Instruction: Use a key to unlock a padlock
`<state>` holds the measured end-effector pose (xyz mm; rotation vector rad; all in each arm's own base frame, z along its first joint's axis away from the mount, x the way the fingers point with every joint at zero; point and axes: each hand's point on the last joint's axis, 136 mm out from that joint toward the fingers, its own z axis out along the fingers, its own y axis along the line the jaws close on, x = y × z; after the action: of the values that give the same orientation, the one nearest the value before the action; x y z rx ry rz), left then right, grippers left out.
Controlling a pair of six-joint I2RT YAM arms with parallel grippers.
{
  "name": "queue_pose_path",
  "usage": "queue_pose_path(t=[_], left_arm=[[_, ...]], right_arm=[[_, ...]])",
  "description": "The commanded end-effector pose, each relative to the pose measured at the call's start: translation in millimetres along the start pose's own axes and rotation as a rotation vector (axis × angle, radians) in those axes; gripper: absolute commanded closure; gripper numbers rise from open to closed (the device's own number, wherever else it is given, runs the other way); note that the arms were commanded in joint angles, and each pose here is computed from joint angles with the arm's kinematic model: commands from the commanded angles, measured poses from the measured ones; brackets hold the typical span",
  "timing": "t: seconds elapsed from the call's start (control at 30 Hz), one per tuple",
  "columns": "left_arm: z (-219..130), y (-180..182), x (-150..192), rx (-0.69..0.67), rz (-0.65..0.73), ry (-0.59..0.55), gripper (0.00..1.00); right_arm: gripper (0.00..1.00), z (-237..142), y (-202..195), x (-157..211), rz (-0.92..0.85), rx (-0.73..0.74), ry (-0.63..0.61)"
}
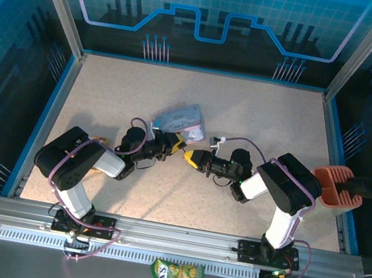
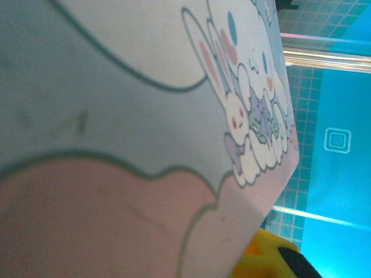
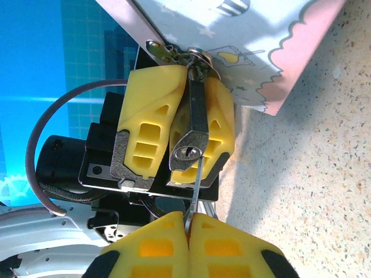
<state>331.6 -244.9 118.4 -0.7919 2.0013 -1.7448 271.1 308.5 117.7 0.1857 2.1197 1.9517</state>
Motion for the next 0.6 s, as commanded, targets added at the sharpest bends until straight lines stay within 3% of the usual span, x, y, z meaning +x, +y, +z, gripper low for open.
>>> queue_pose_path(t=[0.0,0.57], left_arm=[[-1,-16,13,0.078,0.018,0.055,0.98],[-4,-2,10,0.039,0.040,0.087,0.99]], right_arm=[[1.00,-1,24,-9,-0.052,-0.064,-0.010],[1.00,-10,13,-1,-0.044,-0.035,-0.001]])
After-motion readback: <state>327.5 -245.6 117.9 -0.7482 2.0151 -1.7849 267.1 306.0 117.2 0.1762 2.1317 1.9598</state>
